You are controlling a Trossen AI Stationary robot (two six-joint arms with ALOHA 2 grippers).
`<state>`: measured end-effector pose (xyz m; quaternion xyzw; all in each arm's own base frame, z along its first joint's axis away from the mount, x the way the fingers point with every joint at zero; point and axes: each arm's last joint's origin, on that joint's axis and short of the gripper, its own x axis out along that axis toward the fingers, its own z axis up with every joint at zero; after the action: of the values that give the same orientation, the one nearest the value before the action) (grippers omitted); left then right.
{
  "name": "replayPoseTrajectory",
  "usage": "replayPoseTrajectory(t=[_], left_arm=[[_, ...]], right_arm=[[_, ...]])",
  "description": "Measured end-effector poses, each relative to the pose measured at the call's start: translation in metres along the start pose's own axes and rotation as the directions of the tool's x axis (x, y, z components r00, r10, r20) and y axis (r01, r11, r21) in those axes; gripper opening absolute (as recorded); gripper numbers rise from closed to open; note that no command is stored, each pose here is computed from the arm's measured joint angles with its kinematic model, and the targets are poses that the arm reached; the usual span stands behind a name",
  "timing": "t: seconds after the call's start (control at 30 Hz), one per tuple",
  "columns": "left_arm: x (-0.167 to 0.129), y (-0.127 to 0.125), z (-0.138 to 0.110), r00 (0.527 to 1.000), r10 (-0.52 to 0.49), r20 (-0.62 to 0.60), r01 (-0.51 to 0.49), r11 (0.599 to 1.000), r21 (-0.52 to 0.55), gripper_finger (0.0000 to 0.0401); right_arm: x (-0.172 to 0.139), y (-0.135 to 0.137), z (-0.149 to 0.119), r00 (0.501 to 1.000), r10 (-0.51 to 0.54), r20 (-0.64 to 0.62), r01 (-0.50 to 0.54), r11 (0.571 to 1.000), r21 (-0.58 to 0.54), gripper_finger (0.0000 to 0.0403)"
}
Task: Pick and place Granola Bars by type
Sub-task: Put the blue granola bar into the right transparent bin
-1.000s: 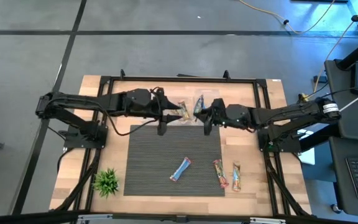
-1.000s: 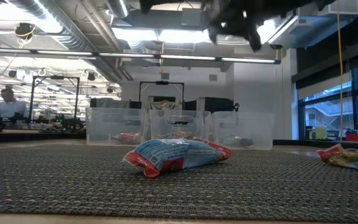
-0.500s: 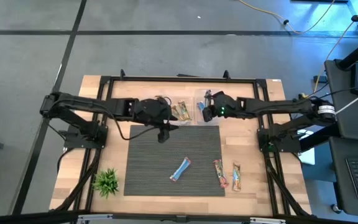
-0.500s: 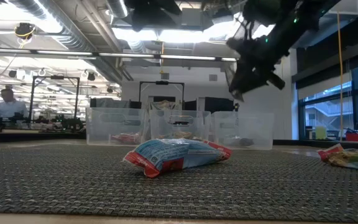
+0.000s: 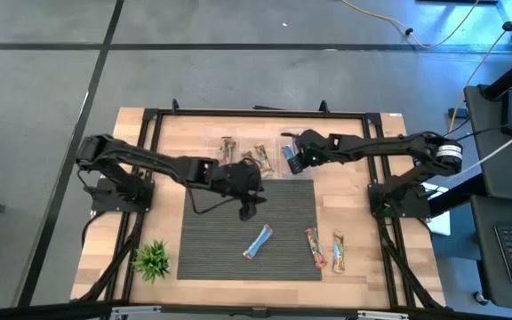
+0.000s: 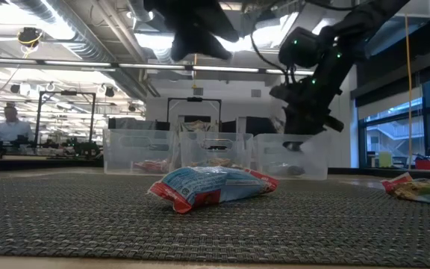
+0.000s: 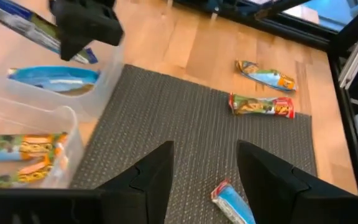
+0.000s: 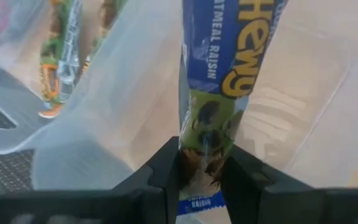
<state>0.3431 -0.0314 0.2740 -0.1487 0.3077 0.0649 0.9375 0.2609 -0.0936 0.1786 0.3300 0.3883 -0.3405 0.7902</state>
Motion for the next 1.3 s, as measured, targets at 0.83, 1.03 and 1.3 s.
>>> replayPoseTrajectory(t=[0.83, 1.03, 1.3], left_arm=[[0.088, -0.002, -0.051, 0.985, 0.012, -0.174, -0.044, 0.982, -0.183, 0.0173], [0.091, -0.004, -0.049, 0.990, -0.018, -0.138, -0.014, 0.973, -0.230, 0.0187], [0.091, -0.009, -0.043, 0.991, -0.103, -0.089, 0.080, 0.970, -0.231, 0.0229]], right_arm=[[0.007, -0.003, -0.001, 0.999, 0.008, -0.046, -0.017, 0.980, -0.201, 0.0100], [0.006, -0.003, -0.001, 0.999, 0.008, -0.046, -0.017, 0.980, -0.200, 0.0100], [0.007, -0.003, -0.001, 0.999, 0.008, -0.046, -0.017, 0.980, -0.199, 0.0100]])
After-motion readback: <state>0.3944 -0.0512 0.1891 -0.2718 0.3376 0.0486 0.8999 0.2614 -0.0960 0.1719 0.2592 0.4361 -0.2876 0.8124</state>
